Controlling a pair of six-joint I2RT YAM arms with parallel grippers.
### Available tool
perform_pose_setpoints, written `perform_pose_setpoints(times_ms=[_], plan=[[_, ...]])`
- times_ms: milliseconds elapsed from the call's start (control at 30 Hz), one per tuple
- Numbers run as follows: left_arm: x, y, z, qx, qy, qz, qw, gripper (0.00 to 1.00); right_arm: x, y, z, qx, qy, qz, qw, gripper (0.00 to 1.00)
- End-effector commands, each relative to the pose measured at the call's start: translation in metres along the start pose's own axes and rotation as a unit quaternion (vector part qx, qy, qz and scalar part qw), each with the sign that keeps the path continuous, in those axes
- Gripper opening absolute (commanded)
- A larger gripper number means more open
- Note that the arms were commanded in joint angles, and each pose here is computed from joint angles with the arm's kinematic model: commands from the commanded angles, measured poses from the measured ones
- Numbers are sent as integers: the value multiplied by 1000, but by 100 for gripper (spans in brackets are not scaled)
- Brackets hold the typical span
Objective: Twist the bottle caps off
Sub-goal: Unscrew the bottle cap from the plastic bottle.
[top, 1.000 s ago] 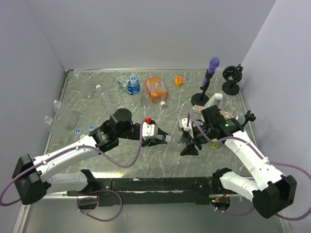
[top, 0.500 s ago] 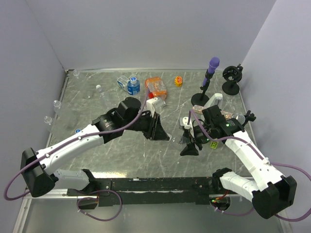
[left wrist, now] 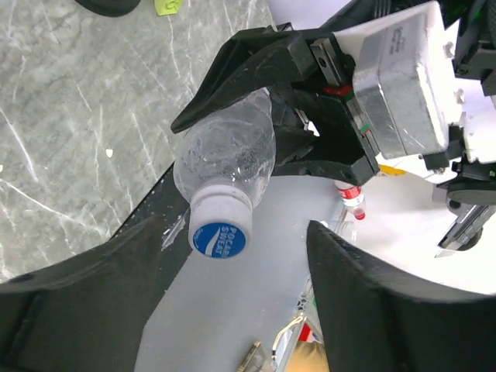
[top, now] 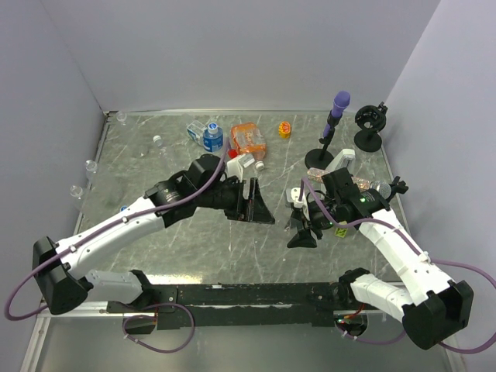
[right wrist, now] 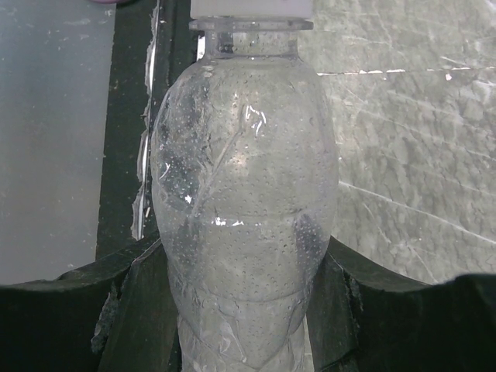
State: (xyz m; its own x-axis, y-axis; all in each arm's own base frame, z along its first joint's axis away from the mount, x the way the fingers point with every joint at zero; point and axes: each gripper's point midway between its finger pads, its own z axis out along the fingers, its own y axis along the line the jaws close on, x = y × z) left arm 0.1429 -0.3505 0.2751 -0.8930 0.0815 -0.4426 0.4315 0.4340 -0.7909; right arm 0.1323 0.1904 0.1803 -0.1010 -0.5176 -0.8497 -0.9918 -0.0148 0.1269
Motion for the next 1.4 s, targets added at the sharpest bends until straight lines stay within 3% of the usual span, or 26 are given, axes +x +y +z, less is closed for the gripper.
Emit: perform_pose_setpoints(times_ms=[0,133,233,400,500,600,733,933,1200,1367], plan=[[-14,-28,-28,34,-41,62,997,81,-9,-1,-1,1,-16,-33,999,16],[-14,-16,-50,31,-104,209,972,97,-9,-1,0,1,-17,-36,999,16],[-3,-2,-61,59,-166,324,929,96,-9,-1,-1,2,-17,-35,999,16],[12,2,-67,109,-232,560,788,97,-10,-2,-2,3,-18,-36,999,16],[0,6,-59,89,-237,603,757,97,-9,-1,-2,3,-18,-35,999,16],[-5,4,-42,95,-201,624,749,99,-9,-1,-1,2,-19,-35,999,16],[-10,-5,-27,122,-176,633,744,88,-9,-1,-1,2,-18,-33,999,16],[-9,-14,-13,163,-147,628,746,62,-8,-1,-1,3,-18,-34,999,16],[-5,-12,-9,175,-127,625,750,52,-9,-1,-2,4,-19,-35,999,16],[-3,-15,-10,180,-113,601,771,15,-9,-1,-2,4,-18,-35,999,16]])
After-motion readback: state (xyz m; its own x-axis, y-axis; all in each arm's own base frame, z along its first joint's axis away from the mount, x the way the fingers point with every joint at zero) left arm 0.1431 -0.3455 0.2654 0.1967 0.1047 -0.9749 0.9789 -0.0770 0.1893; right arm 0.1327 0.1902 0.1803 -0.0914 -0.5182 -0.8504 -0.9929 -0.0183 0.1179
